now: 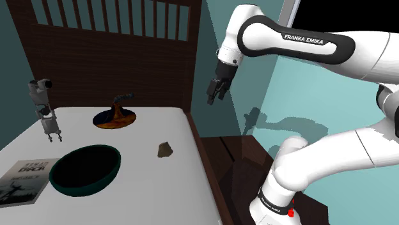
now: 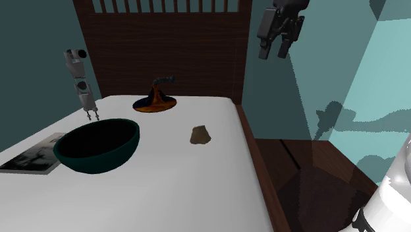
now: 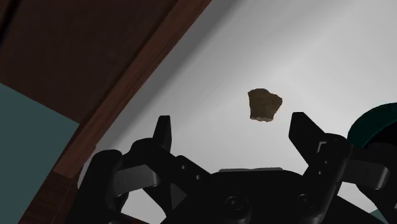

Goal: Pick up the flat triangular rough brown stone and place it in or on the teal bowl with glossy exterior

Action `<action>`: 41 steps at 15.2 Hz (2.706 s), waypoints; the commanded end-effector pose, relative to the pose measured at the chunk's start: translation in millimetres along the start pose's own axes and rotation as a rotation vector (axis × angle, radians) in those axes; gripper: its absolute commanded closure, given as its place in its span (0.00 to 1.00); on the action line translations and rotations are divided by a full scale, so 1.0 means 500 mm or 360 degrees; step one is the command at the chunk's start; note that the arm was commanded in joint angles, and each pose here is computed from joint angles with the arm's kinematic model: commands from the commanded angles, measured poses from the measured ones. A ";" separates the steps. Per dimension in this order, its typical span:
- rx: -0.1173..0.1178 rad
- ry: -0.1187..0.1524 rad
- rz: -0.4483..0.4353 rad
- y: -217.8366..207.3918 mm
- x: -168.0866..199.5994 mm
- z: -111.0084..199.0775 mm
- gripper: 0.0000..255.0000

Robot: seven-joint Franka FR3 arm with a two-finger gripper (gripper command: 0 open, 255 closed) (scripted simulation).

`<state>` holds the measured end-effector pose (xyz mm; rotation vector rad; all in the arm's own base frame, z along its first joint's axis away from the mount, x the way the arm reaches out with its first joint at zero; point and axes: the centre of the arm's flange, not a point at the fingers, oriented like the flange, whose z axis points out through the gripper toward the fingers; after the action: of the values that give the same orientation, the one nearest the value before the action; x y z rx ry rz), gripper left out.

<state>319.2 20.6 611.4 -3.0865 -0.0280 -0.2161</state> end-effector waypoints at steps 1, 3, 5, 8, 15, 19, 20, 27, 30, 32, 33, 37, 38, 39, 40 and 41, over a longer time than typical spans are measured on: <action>0.0000 0.0000 0.0000 0.000 0.000 0.000 0.00; 0.0007 -0.0029 0.0032 -0.019 0.034 0.040 0.00; 0.0015 -0.0057 0.0065 -0.038 0.067 0.080 0.00; 0.0026 -0.0100 0.0113 -0.066 0.116 0.141 0.00; 0.0052 -0.0200 0.0226 -0.126 0.228 0.287 0.00; 0.0067 -0.0257 0.0291 -0.158 0.290 0.374 0.00; 0.0071 -0.0271 0.0307 -0.166 0.305 0.396 0.00; 0.0083 -0.0319 0.0362 -0.194 0.348 0.501 0.00; 0.0083 -0.0319 0.0362 -0.196 0.342 0.532 0.00; 0.0083 -0.0319 0.0362 -0.197 0.339 0.548 0.00; 0.0083 -0.0319 0.0362 -0.197 0.339 0.548 0.00; 0.0083 -0.0319 0.0362 -0.197 0.339 0.548 0.00; 0.0083 -0.0319 0.0362 -0.197 0.339 0.548 0.00; 0.0083 -0.0319 0.0362 -0.197 0.339 0.548 0.00; 0.0083 -0.0319 0.0362 -0.197 0.339 0.548 1.00; 0.0083 -0.0319 0.0362 -0.197 0.339 0.548 1.00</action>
<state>523.0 134.9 368.5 -3.0121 0.3026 0.1018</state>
